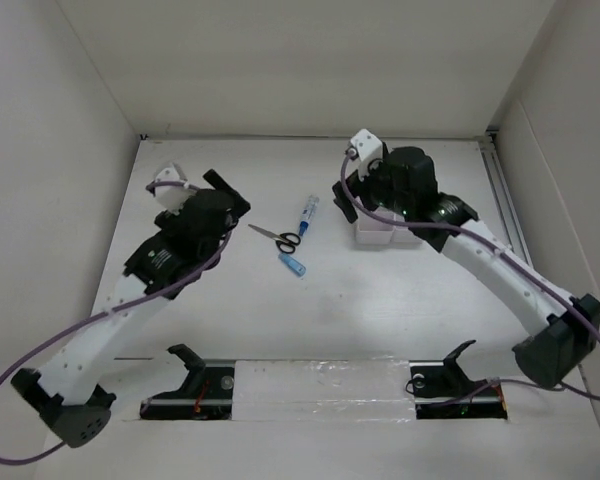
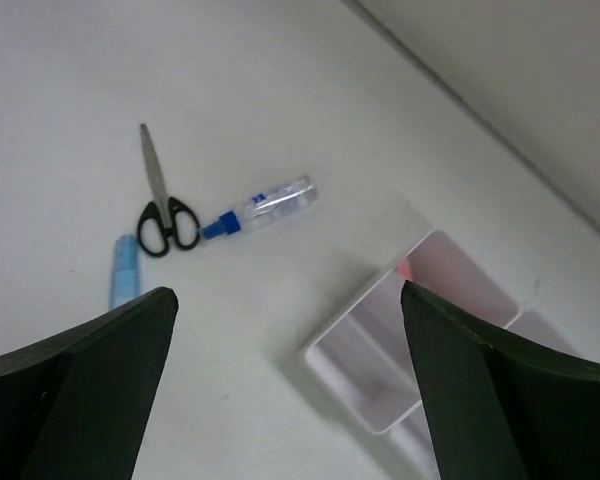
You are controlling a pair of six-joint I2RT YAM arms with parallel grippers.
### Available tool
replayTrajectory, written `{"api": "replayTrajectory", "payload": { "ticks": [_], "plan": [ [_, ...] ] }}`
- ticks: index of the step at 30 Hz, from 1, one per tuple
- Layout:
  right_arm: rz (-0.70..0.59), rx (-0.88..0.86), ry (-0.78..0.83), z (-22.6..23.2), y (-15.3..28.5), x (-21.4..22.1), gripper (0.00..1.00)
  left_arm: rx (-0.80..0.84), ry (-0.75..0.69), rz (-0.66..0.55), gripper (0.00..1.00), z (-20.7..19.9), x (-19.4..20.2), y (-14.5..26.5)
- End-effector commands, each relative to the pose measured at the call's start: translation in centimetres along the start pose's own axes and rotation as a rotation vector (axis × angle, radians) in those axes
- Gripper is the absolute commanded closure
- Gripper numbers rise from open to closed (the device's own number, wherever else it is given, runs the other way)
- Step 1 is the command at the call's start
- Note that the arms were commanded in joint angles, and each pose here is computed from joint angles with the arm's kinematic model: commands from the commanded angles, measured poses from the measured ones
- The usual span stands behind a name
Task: Sort the stationery into containers
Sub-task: Pick up the stationery from the center of the board.
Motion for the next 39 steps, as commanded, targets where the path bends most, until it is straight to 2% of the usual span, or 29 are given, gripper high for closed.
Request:
{"api": "replayTrajectory", "payload": {
  "ticks": [1,2,3,4,5,6,7,8,9,12,13,17,18,19,20,21,22,27,31,39],
  "plan": [
    [-0.022,-0.077,0.227,-0.6,-1.3,-3.4,0.0,-0.017,0.022,-0.054,0.0,3.0,-2.1,2.3],
    [0.045,-0.17,0.339,0.1,-4.1,-1.9,0.0,-0.009,0.012,-0.06,0.0,3.4,-2.3,2.6],
    [0.137,-0.24,0.377,0.7,-4.5,-0.2,0.0,0.014,0.007,-0.06,0.0,3.8,-2.8,3.5],
    [0.125,-0.214,0.438,0.3,-5.0,-2.9,0.0,0.014,-0.015,-0.061,0.0,4.2,-3.0,3.8],
    [0.174,-0.196,0.474,-0.1,-6.0,-2.6,0.0,0.022,-0.052,-0.056,0.0,4.4,-3.2,4.2],
    [0.268,-0.197,0.502,-0.6,-8.5,-0.3,0.0,0.02,-0.064,-0.055,0.0,4.5,-3.5,4.4],
    [0.343,-0.209,0.528,-0.9,-8.8,1.0,0.0,0.01,-0.076,-0.048,0.0,5.4,-3.5,5.0],
    [0.334,-0.222,0.536,-0.9,-9.3,-0.2,0.0,0.018,-0.075,-0.054,0.0,5.5,-3.9,5.4],
    [0.375,-0.261,0.609,-0.9,-10.7,1.4,0.0,0.026,-0.083,-0.061,0.0,5.7,-4.2,5.7],
    [0.342,-0.304,0.715,-1.1,-12.1,2.1,0.0,0.099,-0.062,-0.065,0.0,6.1,-4.4,6.8],
    [0.29,-0.298,0.767,-1.2,-13.1,1.5,0.0,0.125,-0.063,-0.072,0.0,6.4,-4.4,7.1],
    [0.204,-0.413,0.86,-1.1,-14.5,2.4,0.0,0.159,-0.105,-0.061,0.0,6.7,-4.2,7.6],
    [0.188,-0.408,0.886,-1.3,-14.8,1.5,0.0,0.158,-0.115,-0.062,0.0,6.7,-4.2,7.6],
    [0.204,-0.404,0.902,-2.0,-15.2,1.6,0.0,0.152,-0.135,-0.058,0.0,6.9,-3.9,7.4],
    [0.249,-0.45,0.925,-1.9,-16.8,3.6,0.0,0.156,-0.139,-0.062,0.0,7.1,-3.8,7.4],
    [0.324,-0.503,0.928,-1.8,-16.5,5.2,0.0,0.156,-0.148,-0.063,0.0,7.1,-3.8,7.4],
    [0.31,-0.48,0.949,-2.3,-17.1,3.9,0.0,0.147,-0.159,-0.056,0.0,7.3,-3.4,7.1],
    [0.344,-0.508,0.975,-2.3,-19.0,6.3,0.0,0.188,-0.158,-0.084,0.0,7.6,-3.4,7.2],
    [0.393,-0.586,1.016,0.8,-20.3,8.6,0.0,0.198,-0.177,-0.098,0.0,7.2,-3.3,6.9],
    [0.441,-0.613,1.045,2.1,-21.7,11.1,0.0,0.21,-0.217,-0.086,0.0,6.8,-1.5,5.4]
  ]
}}
Point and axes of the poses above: each gripper's point midway between its finger pads, its own y axis back along the fingers, its own z axis along the line the jaws close on, x = y × z, the point moved 1 cm from there along y, back along the fingers
